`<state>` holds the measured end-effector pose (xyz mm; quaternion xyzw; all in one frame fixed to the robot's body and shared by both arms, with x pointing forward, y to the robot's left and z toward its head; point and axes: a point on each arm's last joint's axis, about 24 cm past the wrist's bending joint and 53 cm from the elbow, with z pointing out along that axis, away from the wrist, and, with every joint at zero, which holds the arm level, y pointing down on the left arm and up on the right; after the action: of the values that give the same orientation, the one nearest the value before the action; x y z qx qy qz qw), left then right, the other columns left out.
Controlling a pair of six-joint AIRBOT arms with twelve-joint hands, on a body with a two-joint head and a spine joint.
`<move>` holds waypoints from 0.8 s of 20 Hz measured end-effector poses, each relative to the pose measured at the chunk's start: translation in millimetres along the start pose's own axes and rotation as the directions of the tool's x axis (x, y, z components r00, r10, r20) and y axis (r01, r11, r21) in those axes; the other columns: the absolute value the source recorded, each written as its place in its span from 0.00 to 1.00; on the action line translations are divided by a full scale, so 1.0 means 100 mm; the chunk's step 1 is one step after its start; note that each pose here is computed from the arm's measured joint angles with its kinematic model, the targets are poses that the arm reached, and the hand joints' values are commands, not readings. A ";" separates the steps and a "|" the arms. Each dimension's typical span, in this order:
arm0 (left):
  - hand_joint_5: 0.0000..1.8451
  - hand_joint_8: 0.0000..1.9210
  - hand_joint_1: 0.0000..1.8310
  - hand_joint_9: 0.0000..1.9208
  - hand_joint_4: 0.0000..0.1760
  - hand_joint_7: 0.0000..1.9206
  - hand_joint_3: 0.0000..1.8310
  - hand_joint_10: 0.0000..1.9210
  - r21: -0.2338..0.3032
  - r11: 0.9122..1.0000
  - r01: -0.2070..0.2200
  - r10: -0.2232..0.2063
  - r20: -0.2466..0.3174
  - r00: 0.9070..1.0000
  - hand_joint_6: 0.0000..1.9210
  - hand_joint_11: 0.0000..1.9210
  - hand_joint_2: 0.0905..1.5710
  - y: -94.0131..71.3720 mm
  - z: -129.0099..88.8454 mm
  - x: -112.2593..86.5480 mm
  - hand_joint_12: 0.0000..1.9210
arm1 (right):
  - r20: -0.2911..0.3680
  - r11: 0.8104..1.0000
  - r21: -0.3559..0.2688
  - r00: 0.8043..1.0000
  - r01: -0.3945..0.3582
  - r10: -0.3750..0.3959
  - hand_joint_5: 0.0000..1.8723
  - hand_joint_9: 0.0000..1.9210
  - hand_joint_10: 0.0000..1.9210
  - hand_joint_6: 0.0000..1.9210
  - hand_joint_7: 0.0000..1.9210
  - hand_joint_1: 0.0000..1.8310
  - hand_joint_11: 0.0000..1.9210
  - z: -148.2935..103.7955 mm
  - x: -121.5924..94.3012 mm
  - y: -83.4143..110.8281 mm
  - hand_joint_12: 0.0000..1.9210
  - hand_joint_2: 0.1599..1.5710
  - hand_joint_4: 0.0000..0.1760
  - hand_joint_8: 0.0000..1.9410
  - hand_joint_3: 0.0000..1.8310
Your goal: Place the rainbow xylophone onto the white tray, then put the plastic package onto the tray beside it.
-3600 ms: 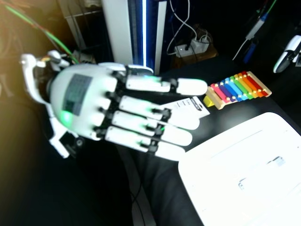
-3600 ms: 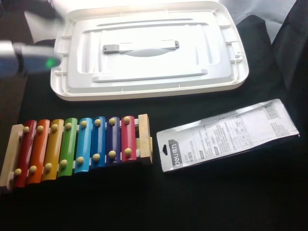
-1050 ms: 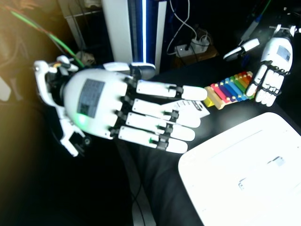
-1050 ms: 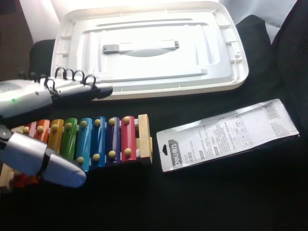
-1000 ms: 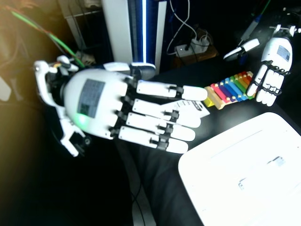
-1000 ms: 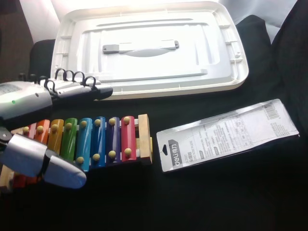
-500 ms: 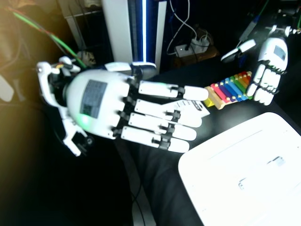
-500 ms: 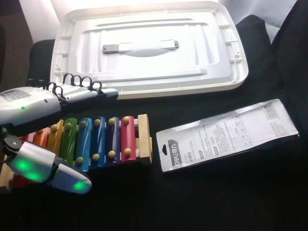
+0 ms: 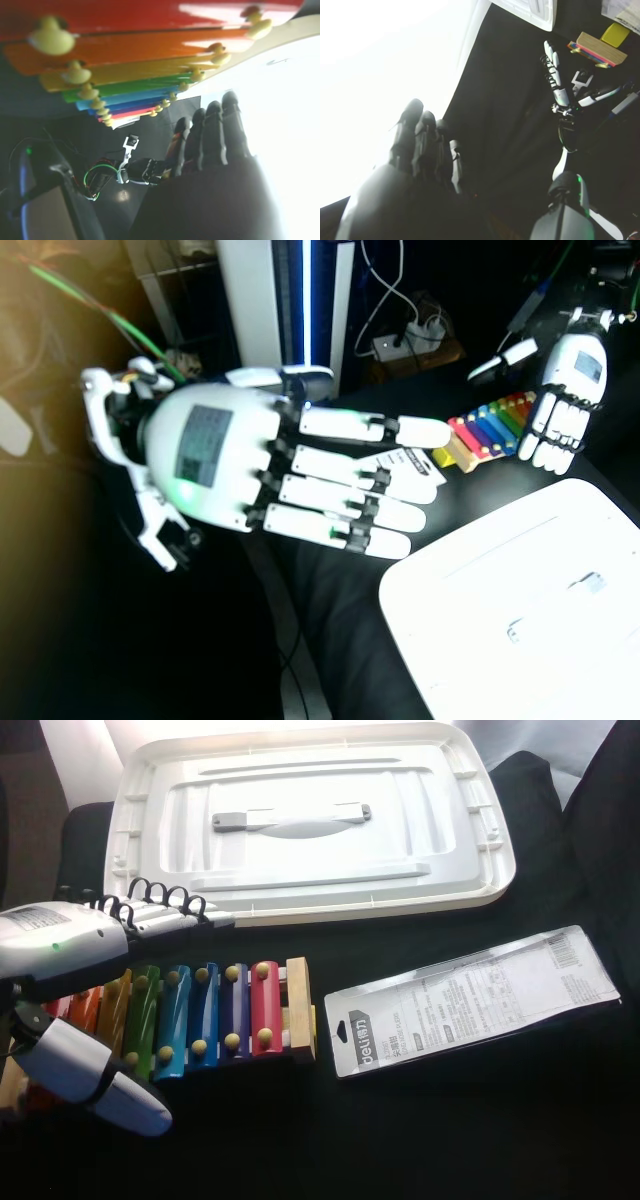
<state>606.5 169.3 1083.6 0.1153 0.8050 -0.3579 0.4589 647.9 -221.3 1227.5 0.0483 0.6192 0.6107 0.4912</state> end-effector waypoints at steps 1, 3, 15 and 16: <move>0.00 0.00 0.37 0.00 0.00 0.00 0.00 0.00 -0.007 1.000 0.008 -0.008 -0.004 1.000 0.00 0.00 0.37 0.03 0.01 0.01 0.00 | 0.000 1.000 -0.001 1.000 -0.001 0.001 0.02 0.08 0.00 0.00 0.09 0.32 0.00 0.00 0.00 0.00 0.23 0.38 0.59 0.00 0.00; 0.00 0.00 0.39 0.00 0.00 0.00 0.00 0.00 -0.008 1.000 0.011 -0.012 -0.014 1.000 0.00 0.00 0.37 0.04 0.03 0.02 0.00 | -0.001 1.000 -0.001 1.000 -0.002 0.002 0.03 0.08 0.00 0.00 0.09 0.33 0.00 0.00 0.01 0.00 0.22 0.38 0.61 0.00 0.00; 0.00 0.00 0.36 0.00 0.04 0.00 0.00 0.00 0.006 1.000 -0.011 0.011 -0.065 0.998 0.00 0.00 0.40 0.00 0.19 0.19 0.00 | -0.006 1.000 -0.003 1.000 -0.015 0.015 0.04 0.08 0.00 0.00 0.10 0.30 0.00 0.01 0.04 -0.01 0.17 0.45 0.63 0.00 0.00; 0.00 0.00 0.34 0.00 0.03 0.00 0.00 0.00 0.004 1.000 -0.011 0.011 -0.068 0.998 0.00 0.00 0.41 0.00 0.19 0.20 0.00 | -0.006 1.000 -0.003 1.000 -0.015 0.015 0.04 0.08 0.00 0.00 0.10 0.30 0.00 0.01 0.04 -0.01 0.16 0.45 0.62 0.00 0.00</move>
<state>608.2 153.5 1061.2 0.1328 0.8189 -0.3528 0.4329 646.9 -217.5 1224.9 0.0502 0.6194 0.6154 0.4848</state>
